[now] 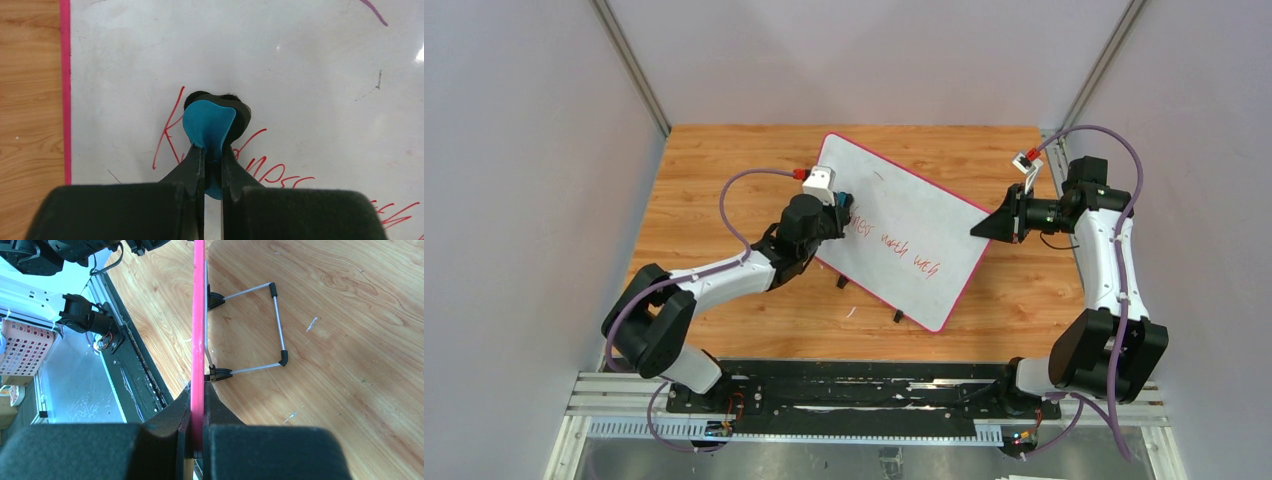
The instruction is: Erase the whiteboard
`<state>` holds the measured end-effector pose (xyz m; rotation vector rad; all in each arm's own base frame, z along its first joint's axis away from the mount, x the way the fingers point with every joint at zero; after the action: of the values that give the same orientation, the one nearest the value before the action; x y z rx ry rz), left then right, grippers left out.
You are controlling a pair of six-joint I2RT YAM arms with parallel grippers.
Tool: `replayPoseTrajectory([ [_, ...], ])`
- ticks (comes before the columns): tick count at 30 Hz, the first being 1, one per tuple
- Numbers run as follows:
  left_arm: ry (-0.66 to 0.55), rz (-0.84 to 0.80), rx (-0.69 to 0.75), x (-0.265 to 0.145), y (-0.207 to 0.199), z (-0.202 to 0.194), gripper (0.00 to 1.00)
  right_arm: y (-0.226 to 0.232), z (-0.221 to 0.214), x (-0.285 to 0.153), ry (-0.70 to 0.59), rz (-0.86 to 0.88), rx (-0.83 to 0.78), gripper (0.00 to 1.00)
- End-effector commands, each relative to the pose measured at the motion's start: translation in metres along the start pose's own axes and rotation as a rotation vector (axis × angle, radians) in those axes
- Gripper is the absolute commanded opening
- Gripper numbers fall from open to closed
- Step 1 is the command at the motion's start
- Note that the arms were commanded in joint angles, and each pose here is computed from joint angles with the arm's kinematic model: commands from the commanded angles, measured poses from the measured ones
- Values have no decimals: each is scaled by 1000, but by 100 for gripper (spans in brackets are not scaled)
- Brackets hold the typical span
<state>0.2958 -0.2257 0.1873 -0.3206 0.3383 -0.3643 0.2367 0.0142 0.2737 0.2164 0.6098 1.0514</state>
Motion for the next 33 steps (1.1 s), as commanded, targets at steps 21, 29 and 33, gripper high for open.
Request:
replayPoseTrajectory([
  [21,-49,75,81,3,-5,23,0,0,-5,2,33,5,-50,1],
  [29,-77,155,122,-4,14,36,0,1,-6,2,42,10,-64,1],
  [33,-87,190,100,-6,31,42,0,1,-6,1,41,16,-71,1],
])
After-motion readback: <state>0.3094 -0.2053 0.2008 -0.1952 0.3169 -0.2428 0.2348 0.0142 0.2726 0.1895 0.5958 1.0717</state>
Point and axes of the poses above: each gripper's point midway between its finger pads, its own x axis out along the fingers, its own y axis along the line the jaws close on, z = x × y, the point moved 9 cm from there along -x, back along the fingers, and after that the axes turned 7 degrees about -x, right-handed, at the moved point
